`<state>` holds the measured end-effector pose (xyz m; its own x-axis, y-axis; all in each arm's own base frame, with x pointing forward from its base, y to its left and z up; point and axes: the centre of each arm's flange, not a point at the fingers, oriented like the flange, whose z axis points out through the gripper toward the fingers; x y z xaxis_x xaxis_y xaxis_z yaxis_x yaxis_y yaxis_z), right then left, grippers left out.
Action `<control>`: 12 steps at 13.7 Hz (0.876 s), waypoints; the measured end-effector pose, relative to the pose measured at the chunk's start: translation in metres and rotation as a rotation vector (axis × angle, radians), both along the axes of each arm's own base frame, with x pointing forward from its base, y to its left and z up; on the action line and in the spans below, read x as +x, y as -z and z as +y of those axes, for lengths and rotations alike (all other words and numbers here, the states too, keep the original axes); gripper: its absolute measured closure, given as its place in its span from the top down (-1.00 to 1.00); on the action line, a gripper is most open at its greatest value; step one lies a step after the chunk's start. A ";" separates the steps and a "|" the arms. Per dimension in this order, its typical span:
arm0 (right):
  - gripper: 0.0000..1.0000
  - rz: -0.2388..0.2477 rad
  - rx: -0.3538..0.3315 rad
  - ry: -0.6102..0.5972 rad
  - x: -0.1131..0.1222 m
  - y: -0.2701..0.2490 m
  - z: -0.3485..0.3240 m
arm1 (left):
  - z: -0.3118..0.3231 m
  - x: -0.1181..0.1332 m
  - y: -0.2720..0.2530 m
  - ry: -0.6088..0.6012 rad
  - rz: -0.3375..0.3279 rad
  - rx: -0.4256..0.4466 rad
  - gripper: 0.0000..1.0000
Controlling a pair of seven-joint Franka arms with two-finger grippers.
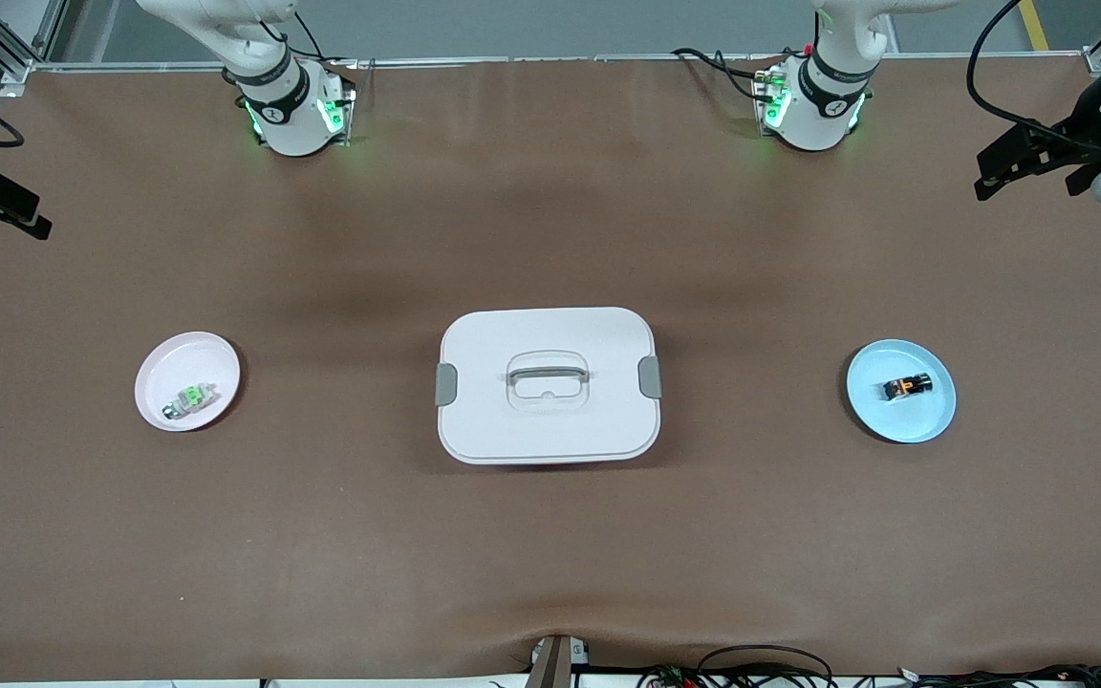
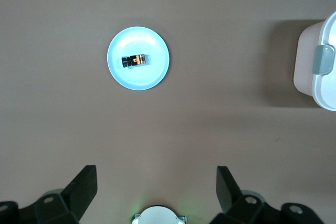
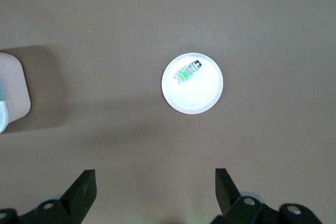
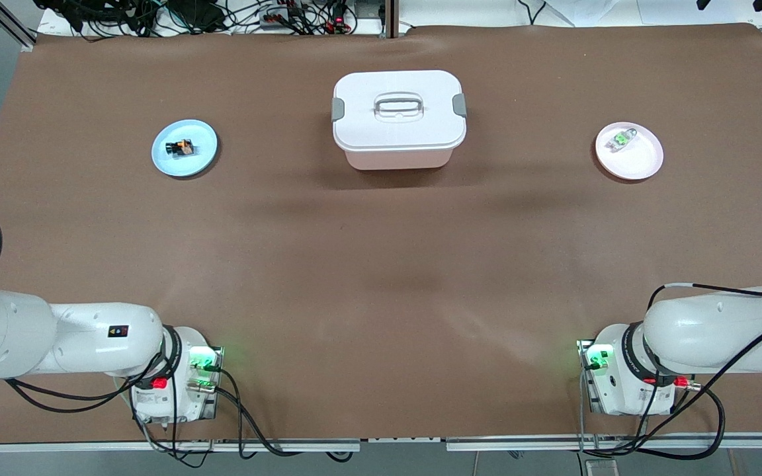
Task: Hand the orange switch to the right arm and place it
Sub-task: 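Move the left gripper toward the black-orange switch on the blue plate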
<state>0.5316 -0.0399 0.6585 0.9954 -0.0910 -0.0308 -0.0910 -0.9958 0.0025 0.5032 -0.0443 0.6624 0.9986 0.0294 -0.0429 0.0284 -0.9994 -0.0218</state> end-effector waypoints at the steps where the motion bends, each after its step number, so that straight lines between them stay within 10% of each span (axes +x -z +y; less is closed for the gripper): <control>1: 1.00 0.000 0.000 0.000 0.000 0.000 0.000 | 0.000 0.000 0.000 0.000 0.000 0.000 1.00; 12: 1.00 -0.001 0.000 0.000 0.000 0.000 0.000 | 0.028 0.033 0.042 -0.045 0.075 -0.006 1.00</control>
